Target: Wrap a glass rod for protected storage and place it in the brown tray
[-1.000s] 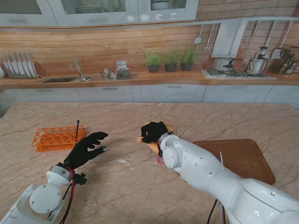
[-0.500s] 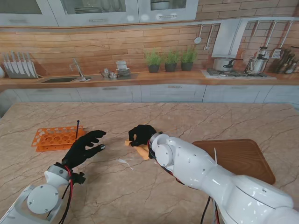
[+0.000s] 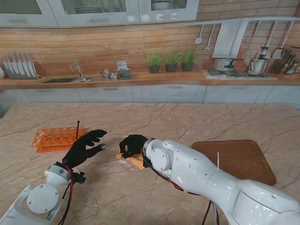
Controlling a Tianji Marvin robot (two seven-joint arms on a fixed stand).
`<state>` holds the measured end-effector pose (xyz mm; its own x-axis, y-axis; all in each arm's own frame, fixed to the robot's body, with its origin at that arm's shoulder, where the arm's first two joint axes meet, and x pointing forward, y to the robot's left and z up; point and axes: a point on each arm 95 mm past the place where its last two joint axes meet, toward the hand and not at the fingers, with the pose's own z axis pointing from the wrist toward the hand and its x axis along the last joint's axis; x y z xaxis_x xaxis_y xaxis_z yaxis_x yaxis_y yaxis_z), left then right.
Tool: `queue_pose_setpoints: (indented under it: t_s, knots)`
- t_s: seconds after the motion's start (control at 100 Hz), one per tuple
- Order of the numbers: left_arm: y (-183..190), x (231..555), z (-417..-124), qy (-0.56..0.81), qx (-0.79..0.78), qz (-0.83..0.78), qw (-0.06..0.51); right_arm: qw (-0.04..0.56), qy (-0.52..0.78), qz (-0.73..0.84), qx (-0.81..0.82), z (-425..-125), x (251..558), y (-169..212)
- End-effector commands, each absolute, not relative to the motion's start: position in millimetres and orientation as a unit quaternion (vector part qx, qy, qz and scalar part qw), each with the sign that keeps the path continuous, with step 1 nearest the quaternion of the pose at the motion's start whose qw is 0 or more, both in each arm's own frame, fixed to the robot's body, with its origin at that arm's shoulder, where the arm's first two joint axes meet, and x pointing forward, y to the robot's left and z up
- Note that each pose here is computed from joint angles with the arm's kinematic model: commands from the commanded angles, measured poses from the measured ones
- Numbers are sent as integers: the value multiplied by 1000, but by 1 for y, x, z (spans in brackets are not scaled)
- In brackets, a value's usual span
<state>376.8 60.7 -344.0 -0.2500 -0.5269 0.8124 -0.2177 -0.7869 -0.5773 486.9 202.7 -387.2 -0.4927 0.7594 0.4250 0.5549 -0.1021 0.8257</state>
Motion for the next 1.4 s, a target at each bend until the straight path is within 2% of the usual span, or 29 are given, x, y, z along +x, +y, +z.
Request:
queue_pose_setpoints:
  t_s: [0.0, 0.59, 0.98, 1.39]
  knots:
    - [57, 375, -346, 310, -607, -725, 101, 78, 670, 544, 498, -397, 475, 206]
    - [55, 363, -344, 316, -604, -725, 98, 57, 733, 481, 477, -409, 444, 206]
    - [56, 360, -342, 318, -599, -728, 99, 62, 760, 459, 457, -403, 440, 200]
    - [54, 359, -342, 322, -598, -728, 95, 85, 724, 510, 456, -384, 435, 190]
